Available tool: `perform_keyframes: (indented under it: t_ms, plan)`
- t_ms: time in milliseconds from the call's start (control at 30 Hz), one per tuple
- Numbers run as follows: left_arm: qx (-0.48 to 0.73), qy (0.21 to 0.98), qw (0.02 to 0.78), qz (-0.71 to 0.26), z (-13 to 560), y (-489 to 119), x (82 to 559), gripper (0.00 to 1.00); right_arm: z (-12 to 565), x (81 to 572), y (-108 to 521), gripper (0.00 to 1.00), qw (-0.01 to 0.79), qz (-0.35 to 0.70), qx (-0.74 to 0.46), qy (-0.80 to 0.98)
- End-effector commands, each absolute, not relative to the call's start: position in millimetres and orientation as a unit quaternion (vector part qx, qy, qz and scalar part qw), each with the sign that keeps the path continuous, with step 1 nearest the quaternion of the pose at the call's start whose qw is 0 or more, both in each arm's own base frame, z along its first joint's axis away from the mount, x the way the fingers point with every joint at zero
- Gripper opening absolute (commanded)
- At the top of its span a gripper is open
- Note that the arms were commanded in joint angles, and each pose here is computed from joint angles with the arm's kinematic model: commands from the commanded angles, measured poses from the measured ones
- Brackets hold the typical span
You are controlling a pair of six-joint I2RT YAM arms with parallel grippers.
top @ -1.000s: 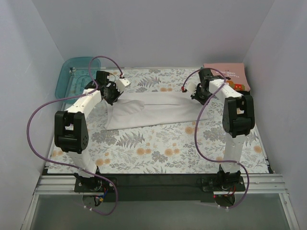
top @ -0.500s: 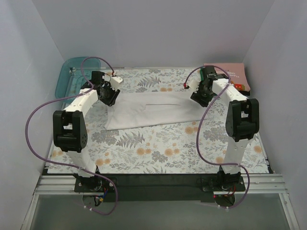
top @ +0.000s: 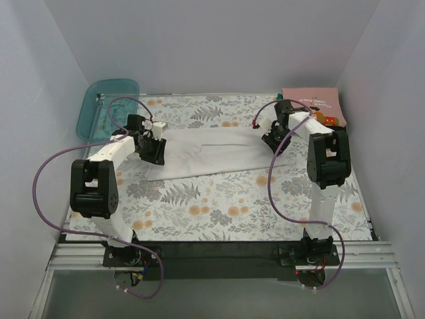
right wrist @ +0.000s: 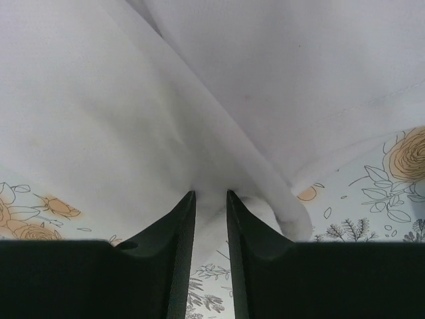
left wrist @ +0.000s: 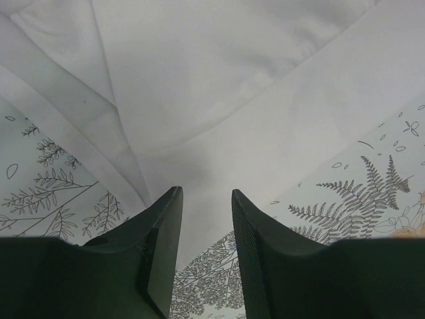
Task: Fold and stack the t-shirts
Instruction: Fold the tshirt
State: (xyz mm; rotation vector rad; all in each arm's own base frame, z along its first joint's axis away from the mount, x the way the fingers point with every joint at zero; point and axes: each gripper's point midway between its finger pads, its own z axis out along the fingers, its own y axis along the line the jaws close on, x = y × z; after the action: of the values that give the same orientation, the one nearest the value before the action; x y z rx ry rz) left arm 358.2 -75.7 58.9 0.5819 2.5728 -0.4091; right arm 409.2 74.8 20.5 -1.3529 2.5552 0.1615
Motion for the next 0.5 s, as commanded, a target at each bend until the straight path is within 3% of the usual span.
perform_keyframes:
  t_ms: [0,167,300,433,467]
  plan:
    - [0.175,0.944,0.232,-0.154,55.3,-77.5,357.2,0.34,10.3,394.7,69.7,0.31,0.092,0.060,-0.450,0.886]
    - [0.157,0.962,0.194,-0.109,22.8,-60.2,354.8,0.33,-5.1,350.2,59.6,0.27,0.045,0.067,-0.457,0.886]
    - [0.161,0.966,0.192,-0.060,7.7,-42.9,377.9,0.31,-8.4,275.2,67.9,0.23,-0.001,0.093,-0.498,0.862]
    - [0.161,0.960,0.225,-0.036,18.0,-40.2,444.3,0.31,9.8,145.8,107.6,0.23,-0.060,0.171,-0.611,0.770]
    - [0.151,0.956,0.249,-0.042,40.9,-45.3,478.8,0.32,34.9,122.7,132.9,0.25,-0.035,0.206,-0.649,0.732]
